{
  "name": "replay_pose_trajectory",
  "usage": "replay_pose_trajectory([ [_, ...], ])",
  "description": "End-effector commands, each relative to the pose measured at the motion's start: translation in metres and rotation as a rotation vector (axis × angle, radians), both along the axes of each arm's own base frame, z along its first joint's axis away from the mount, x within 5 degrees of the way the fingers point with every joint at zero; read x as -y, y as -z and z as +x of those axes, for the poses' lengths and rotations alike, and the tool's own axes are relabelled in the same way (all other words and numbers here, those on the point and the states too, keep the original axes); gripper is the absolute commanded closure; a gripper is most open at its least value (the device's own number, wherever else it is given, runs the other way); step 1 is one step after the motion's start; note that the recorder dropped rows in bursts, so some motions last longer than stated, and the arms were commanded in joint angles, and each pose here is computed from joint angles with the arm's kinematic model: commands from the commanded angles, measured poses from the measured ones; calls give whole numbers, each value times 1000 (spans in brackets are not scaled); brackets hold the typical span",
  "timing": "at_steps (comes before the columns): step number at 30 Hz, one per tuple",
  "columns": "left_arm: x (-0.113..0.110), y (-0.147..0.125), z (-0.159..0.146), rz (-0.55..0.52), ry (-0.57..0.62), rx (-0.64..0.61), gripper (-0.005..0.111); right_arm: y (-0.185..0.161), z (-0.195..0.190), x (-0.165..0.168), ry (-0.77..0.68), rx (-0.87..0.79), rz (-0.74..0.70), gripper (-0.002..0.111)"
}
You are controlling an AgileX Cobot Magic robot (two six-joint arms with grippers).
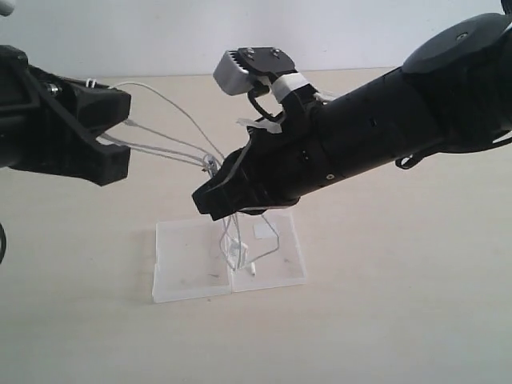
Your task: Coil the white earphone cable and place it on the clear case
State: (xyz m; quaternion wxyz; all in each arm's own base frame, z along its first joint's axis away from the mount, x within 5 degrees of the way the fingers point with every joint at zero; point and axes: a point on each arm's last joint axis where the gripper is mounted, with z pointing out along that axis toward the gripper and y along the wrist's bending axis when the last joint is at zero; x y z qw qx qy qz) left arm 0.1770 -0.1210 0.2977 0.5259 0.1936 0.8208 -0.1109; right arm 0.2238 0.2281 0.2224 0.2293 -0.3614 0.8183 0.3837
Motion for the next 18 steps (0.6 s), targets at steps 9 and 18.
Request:
replay_pose_trajectory([
  [9, 8, 14, -8, -56, 124, -8, 32, -15, -1, 8, 32, 56, -59, 108],
  [18, 8, 17, -9, -56, 119, -17, 31, -24, 10, 15, 80, 49, -244, 108],
])
